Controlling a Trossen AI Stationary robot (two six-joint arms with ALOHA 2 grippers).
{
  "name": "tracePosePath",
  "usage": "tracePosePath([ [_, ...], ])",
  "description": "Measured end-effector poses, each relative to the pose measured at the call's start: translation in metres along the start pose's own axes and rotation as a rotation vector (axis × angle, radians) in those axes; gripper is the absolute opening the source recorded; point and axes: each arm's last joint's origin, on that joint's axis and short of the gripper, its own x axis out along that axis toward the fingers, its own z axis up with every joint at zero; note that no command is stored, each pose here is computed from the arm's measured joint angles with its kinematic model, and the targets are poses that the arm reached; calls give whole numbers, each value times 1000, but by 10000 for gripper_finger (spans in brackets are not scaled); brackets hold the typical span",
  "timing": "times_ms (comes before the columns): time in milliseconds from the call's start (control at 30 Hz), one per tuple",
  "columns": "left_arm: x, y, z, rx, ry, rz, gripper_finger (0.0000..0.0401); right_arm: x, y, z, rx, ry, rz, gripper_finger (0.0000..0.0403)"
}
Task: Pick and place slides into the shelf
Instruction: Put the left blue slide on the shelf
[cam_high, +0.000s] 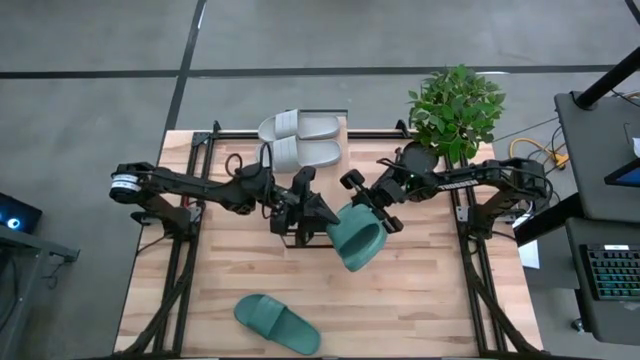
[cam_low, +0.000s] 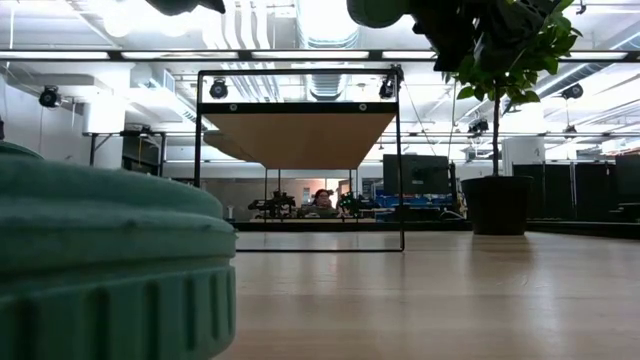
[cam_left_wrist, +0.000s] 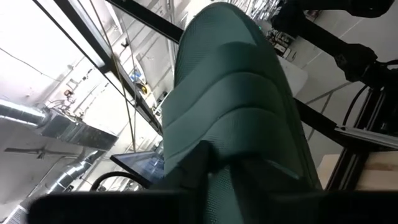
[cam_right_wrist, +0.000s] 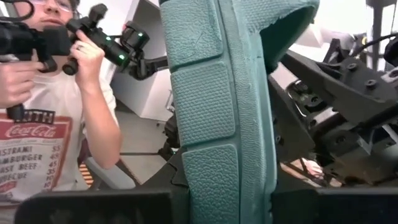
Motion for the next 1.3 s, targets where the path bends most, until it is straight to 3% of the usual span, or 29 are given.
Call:
tracePosePath([
  [67,0,0,0,1,0,0,12,0,0,-1,-4,7,-4,54],
  [333,0,1,1,12,18,20,2,0,0,-1,-4,8,-10,56],
  [567,-1,5,2,59,67,69,1,-1,-2,-2,24,20,-74,144],
  [700,-2,6,1,68,82,84,1,-1,-4,-2,18,24,-122,166],
  [1300,-14,22,9,138,169,174,0,-2,-6,0,21,17,-134,161],
])
